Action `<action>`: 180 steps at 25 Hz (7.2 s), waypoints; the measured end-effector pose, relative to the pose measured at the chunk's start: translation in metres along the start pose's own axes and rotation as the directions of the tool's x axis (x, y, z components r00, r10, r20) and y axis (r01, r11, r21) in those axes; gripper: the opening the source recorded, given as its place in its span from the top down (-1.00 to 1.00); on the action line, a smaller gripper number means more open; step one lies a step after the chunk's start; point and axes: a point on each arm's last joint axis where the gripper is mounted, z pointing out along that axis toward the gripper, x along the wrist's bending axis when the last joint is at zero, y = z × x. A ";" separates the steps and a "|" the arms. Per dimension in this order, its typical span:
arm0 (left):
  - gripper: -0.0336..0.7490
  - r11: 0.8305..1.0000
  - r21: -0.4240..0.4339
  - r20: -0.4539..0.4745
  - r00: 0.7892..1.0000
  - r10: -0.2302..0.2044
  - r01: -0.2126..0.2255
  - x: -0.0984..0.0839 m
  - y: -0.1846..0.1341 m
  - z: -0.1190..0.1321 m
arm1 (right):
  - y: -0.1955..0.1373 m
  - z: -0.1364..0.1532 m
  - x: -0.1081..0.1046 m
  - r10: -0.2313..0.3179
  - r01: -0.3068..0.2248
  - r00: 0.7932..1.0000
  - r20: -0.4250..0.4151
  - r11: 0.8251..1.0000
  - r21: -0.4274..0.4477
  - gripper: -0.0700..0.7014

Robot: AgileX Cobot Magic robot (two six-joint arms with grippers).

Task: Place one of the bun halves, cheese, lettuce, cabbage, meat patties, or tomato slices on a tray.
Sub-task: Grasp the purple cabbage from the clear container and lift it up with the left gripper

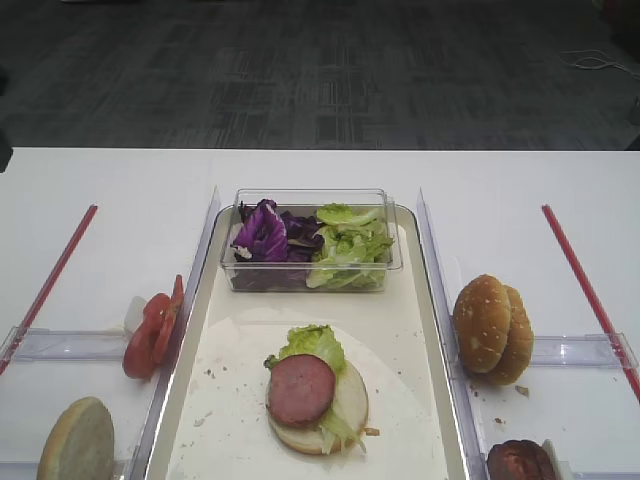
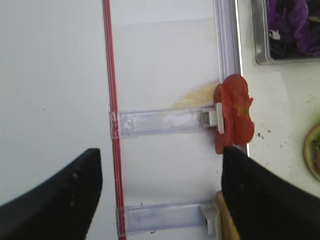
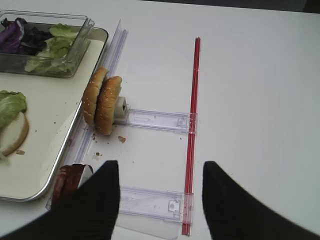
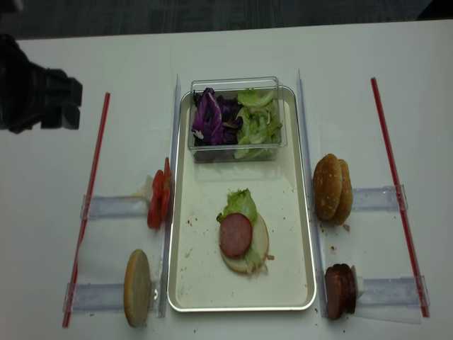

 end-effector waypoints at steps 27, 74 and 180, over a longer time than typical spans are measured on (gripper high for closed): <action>-0.37 0.998 0.067 -0.006 1.000 0.000 0.000 -0.006 0.098 0.070 | 0.000 0.000 0.000 0.000 0.000 1.000 0.000 1.000 0.000 -0.19; -0.37 0.986 0.097 0.227 0.967 0.113 -0.138 -0.176 0.087 0.164 | 0.000 0.000 0.000 -0.001 0.001 1.000 -0.002 1.000 0.001 -0.19; 0.72 0.956 0.170 0.253 0.948 0.193 -0.240 -0.198 0.117 0.179 | 0.000 0.000 0.000 0.002 -0.002 1.000 -0.003 1.000 0.001 -0.19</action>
